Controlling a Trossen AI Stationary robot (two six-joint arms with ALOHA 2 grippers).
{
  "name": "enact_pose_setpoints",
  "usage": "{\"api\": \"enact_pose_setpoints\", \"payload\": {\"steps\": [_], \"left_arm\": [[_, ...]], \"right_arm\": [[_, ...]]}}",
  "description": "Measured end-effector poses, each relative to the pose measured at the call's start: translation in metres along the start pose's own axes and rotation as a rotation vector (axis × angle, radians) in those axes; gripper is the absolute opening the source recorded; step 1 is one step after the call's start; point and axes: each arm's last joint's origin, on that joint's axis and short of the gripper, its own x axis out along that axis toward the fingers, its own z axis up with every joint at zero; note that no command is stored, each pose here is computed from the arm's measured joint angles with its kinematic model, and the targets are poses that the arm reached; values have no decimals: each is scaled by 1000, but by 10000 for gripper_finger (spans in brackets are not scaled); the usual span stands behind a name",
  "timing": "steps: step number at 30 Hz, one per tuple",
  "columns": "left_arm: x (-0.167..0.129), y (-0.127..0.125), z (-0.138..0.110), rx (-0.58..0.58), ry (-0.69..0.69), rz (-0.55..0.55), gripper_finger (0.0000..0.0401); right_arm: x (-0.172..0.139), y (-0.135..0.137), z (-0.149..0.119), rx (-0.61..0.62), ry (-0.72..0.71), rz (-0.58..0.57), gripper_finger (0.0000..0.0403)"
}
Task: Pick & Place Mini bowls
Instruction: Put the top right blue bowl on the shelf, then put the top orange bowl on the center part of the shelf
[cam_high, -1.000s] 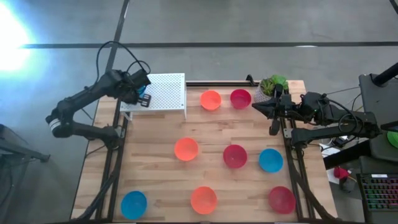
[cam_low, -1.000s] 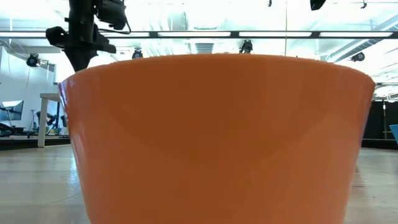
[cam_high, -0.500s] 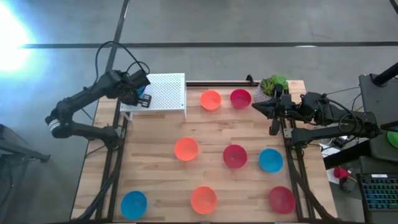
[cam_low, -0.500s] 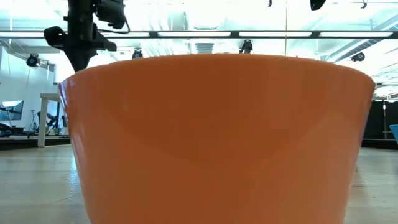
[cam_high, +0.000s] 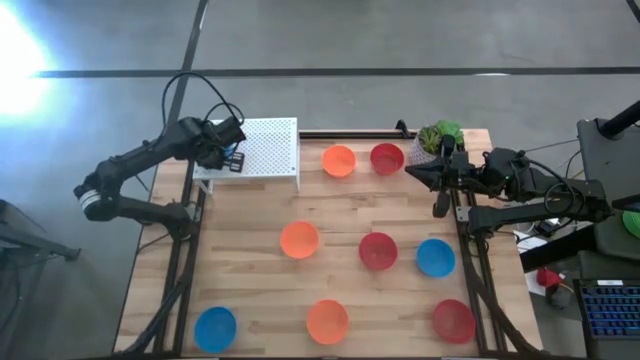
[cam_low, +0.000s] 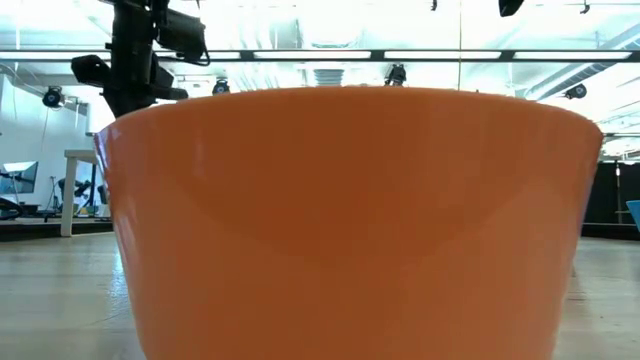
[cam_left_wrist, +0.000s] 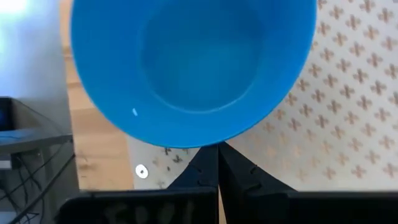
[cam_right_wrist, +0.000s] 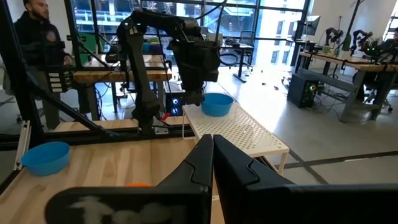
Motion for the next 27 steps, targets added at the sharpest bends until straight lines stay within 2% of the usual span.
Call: {"api": "enact_pose_setpoints", "payload": {"steps": [5, 10, 19, 27], "left_arm": [[0, 1, 1, -10, -25, 24, 0], [-4, 2, -1, -10, -21, -9, 0], [-64, 31, -11, -15, -222, -221, 0], [-89, 56, -37, 119, -349, -375, 0]], "right_arm": [[0, 0, 0, 1, 1, 0, 8], [0, 0, 0, 3, 1, 1, 8], [0, -1, 0, 49, 0, -26, 8], [0, -2, 0, 66, -2, -80, 8]]}}
